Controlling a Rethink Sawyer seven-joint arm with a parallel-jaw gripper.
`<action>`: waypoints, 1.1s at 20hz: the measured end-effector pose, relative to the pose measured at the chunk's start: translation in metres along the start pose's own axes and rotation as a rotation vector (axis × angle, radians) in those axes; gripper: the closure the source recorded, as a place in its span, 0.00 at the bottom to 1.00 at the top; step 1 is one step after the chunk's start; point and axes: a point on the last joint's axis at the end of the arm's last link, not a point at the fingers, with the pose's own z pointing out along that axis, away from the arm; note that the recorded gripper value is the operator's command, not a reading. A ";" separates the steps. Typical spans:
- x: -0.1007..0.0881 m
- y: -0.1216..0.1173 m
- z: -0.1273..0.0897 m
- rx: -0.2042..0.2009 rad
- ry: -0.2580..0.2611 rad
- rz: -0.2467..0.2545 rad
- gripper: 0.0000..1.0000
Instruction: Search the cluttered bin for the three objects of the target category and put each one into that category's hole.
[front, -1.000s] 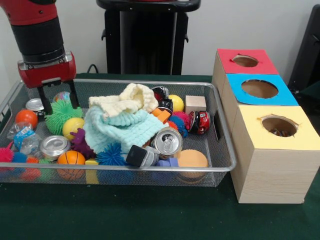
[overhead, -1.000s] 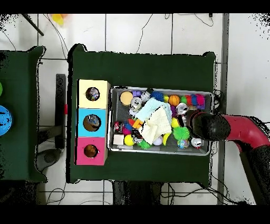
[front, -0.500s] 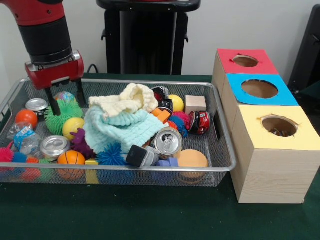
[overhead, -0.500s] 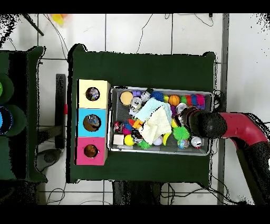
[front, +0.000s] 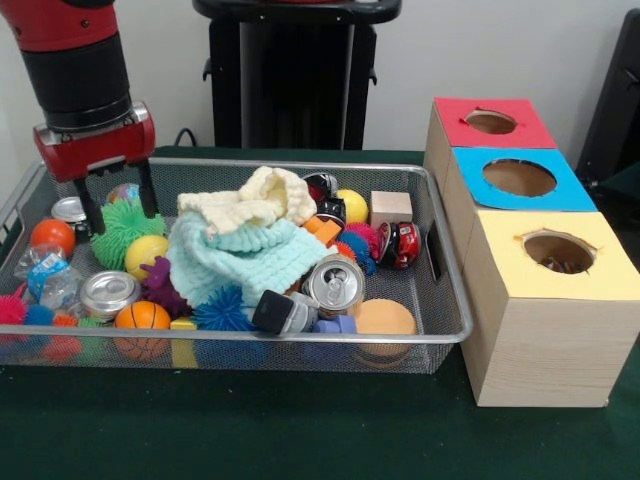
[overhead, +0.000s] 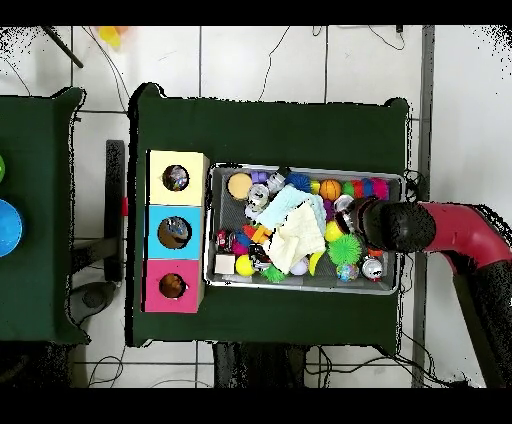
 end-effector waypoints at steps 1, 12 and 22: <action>-0.001 -0.004 -0.001 0.002 0.002 -0.002 0.00; -0.013 -0.052 -0.001 0.038 -0.027 -0.036 0.00; -0.027 -0.065 0.032 0.022 -0.054 -0.064 0.00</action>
